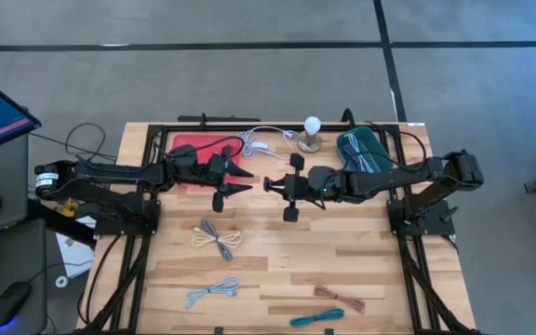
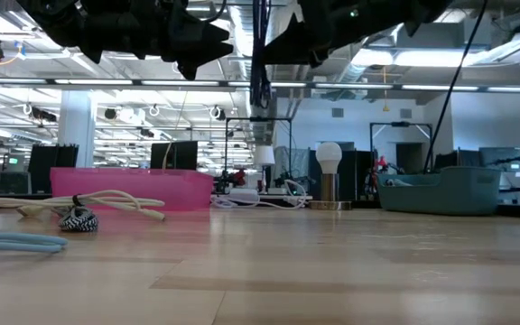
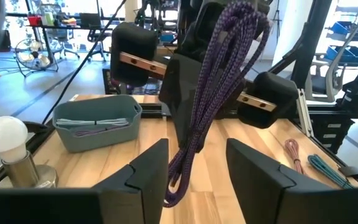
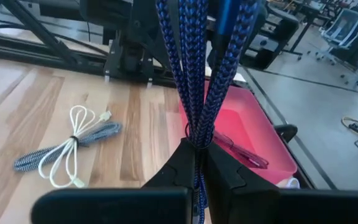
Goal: Pick & Place USB Port
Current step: Put the black and violet charger cable into the pink bin
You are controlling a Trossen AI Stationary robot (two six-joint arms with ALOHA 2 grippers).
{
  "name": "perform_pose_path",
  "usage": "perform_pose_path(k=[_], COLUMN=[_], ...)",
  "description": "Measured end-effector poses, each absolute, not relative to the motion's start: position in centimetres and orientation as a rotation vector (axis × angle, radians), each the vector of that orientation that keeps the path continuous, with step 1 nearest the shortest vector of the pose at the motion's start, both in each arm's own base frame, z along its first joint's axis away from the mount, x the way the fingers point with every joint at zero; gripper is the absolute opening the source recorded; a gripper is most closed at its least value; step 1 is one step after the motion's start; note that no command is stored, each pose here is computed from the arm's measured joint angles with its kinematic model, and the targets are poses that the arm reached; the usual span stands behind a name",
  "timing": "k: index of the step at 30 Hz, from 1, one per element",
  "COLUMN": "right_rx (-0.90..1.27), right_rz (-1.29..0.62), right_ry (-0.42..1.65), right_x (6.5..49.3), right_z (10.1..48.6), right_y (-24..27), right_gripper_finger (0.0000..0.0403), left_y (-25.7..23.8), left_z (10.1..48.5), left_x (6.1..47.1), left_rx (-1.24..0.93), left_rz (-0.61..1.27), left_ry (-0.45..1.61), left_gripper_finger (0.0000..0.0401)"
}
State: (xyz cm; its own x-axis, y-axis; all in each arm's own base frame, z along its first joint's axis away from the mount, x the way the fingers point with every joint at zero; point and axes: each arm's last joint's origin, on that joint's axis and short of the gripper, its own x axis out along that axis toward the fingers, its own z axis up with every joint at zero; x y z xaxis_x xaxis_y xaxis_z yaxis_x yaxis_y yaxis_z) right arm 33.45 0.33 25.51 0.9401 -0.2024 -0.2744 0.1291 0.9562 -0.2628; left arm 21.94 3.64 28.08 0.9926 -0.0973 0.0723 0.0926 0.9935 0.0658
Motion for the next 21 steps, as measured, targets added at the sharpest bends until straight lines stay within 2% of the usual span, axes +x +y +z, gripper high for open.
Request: perform_pose_path(k=[12, 21], right_rx=[-0.208, -0.203], right_rz=[-0.156, -0.17], right_ry=[0.297, 0.268], right_x=[35.8, 37.5], right_z=[23.7, 24.7], right_y=[-0.7, -1.2], right_gripper_finger=[0.0004, 0.0004], left_y=[3.6, 3.6], left_z=[28.3, 28.3], left_x=[21.9, 21.9], left_rx=[0.051, 0.046], left_rz=[-0.096, -0.096], left_ry=[-0.098, -0.099], left_gripper_finger=[0.0165, 0.0164])
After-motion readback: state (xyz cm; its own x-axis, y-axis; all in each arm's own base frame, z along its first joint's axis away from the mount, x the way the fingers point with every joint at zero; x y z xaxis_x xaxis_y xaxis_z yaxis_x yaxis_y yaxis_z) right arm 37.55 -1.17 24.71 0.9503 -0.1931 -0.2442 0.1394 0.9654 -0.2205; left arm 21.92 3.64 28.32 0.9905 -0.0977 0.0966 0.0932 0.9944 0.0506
